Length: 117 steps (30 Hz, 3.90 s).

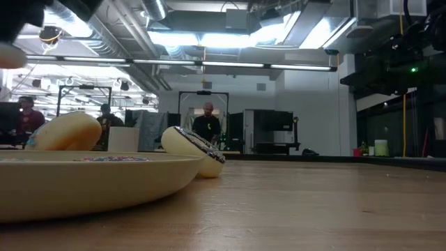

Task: Pick & Place donuts
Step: Put the small light blue donut on the gray plate

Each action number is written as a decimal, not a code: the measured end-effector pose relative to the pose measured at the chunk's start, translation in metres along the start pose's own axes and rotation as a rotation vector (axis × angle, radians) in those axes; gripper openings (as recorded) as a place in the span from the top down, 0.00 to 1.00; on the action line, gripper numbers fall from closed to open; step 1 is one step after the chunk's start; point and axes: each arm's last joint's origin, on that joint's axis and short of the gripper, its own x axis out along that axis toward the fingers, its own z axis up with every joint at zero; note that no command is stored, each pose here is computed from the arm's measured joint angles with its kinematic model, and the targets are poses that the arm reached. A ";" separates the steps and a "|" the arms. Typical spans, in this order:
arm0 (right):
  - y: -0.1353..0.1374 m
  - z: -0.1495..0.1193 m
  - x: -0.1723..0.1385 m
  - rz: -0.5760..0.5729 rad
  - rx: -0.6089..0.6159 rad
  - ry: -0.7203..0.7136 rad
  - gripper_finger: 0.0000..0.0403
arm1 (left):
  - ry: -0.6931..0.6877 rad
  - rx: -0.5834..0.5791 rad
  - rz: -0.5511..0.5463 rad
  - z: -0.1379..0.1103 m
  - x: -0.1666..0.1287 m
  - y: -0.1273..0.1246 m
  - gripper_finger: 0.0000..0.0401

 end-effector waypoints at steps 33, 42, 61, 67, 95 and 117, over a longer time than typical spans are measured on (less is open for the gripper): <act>0.000 0.000 0.000 0.000 0.000 0.000 0.09 | 0.048 -0.044 0.071 0.009 0.060 -0.129 0.99; 0.000 0.000 0.000 0.000 0.000 0.000 0.09 | 0.009 -0.058 0.088 0.029 0.070 -0.129 0.99; 0.000 0.000 0.000 0.000 0.000 0.000 0.09 | -0.027 -0.049 0.143 0.061 0.089 -0.124 0.99; 0.000 0.000 0.000 0.000 0.000 -0.001 0.09 | -0.035 -0.061 0.162 0.068 0.092 -0.119 0.99; 0.000 0.000 0.000 0.000 0.000 -0.001 0.09 | -0.040 -0.059 0.177 0.071 0.095 -0.118 0.73; 0.000 0.000 0.000 0.000 0.000 -0.001 0.09 | -0.015 0.008 0.133 0.074 0.086 -0.123 0.62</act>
